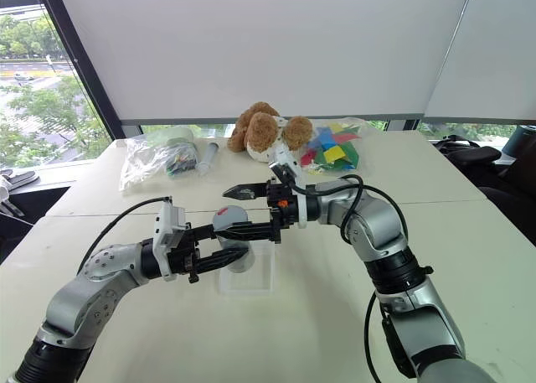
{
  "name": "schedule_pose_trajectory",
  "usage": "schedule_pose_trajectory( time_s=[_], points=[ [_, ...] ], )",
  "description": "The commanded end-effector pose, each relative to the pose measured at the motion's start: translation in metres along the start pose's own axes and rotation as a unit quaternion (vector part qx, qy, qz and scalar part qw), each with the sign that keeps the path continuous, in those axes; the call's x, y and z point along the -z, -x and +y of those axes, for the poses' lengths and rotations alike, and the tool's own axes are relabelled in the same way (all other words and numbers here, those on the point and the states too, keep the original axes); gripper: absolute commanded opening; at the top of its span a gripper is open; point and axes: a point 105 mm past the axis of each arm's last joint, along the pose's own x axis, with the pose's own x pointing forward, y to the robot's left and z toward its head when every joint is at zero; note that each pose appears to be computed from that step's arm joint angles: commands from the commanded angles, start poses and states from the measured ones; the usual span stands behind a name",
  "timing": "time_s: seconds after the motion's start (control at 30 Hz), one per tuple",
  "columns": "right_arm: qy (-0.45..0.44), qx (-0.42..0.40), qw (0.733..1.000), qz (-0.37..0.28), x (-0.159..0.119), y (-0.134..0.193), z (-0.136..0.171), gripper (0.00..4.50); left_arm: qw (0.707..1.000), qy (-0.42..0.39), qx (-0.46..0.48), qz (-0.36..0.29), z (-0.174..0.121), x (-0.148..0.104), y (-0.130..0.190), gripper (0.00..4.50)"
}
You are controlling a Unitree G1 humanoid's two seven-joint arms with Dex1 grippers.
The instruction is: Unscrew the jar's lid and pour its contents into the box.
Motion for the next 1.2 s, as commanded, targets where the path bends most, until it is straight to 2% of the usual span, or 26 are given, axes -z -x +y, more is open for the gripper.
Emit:
schedule_pose_trajectory(
  time_s=[0.03, 0.37, 0.53, 0.67, 0.87, 1.2],
  points=[
    [0.003, 0.026, 1.0, -0.004, -0.002, 0.015, -0.008, 4.44, 0.999, -0.026, 0.019, -0.022, -0.007, -0.014, -0.002, 2.08],
    [-0.003, -0.006, 0.999, -0.032, -0.007, 0.028, 0.001, 4.44, 0.999, -0.028, 0.016, -0.019, -0.006, -0.013, -0.001, 2.08],
    [0.014, -0.028, 0.997, -0.069, -0.025, 0.031, 0.007, 4.44, 0.999, -0.028, 0.016, -0.018, -0.005, -0.013, 0.001, 2.08],
    [0.029, -0.056, 0.997, -0.043, -0.024, 0.013, 0.019, 4.44, 0.999, -0.027, 0.019, -0.016, -0.006, -0.013, 0.001, 2.08],
    [0.039, -0.048, 0.998, -0.015, -0.016, -0.005, 0.016, 4.44, 0.999, -0.028, 0.021, -0.016, -0.006, -0.013, -0.001, 2.08],
    [0.044, -0.053, 0.997, -0.019, -0.016, -0.012, 0.015, 4.44, 0.999, -0.028, 0.017, -0.014, -0.007, -0.012, 0.0, 2.08]
  ],
)
